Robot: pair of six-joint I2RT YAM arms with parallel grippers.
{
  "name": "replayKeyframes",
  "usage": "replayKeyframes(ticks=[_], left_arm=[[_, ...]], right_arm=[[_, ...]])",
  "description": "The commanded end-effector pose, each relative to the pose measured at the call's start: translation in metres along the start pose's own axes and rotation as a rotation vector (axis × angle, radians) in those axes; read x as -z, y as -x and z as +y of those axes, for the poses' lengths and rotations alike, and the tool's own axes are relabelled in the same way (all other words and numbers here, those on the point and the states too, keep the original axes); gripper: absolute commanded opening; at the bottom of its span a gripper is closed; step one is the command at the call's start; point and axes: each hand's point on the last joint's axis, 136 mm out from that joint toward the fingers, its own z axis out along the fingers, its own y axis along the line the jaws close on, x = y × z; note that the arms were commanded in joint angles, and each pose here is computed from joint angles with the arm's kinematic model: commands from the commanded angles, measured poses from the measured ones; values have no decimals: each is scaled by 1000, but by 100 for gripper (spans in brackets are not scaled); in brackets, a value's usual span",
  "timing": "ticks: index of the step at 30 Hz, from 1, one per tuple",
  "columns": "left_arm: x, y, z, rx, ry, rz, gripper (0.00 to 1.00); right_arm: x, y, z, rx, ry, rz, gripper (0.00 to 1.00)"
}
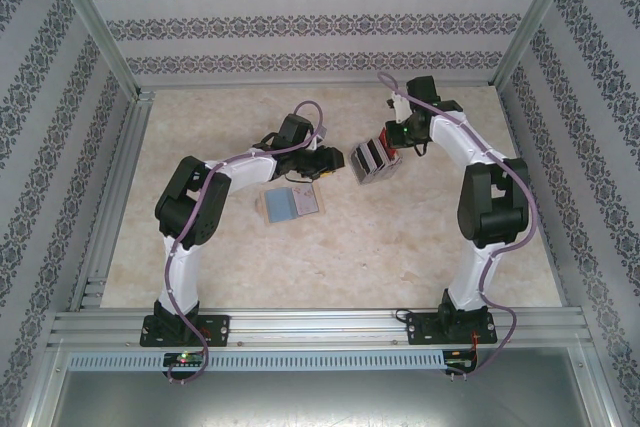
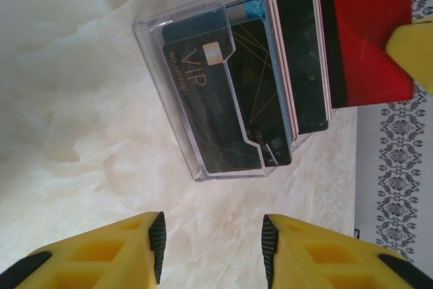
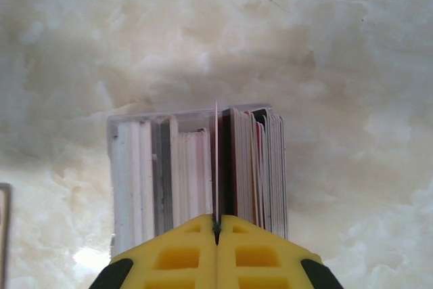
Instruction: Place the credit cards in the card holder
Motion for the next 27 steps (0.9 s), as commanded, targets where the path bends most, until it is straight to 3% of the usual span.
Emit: replayKeyframes(ticks=[1,8,14,19,27], left_arm=[[-1,1,-9,-10,-20,4,44],[21,6,-3,-27,19,-48,44],[57,-1,25,-24,118,-98,44],[93,-20,63,8,240,-125,44],[142,-54,118,71,418,-140,42]], right_arm=[[34,16,16,-18,70,-76,3],[66,23,43,-40,189,-166,4],[75,12,89,-112,446,-230,4],[54,-17,135,-202,631,-212,4],[3,-74,202,-195,724,-78,4]])
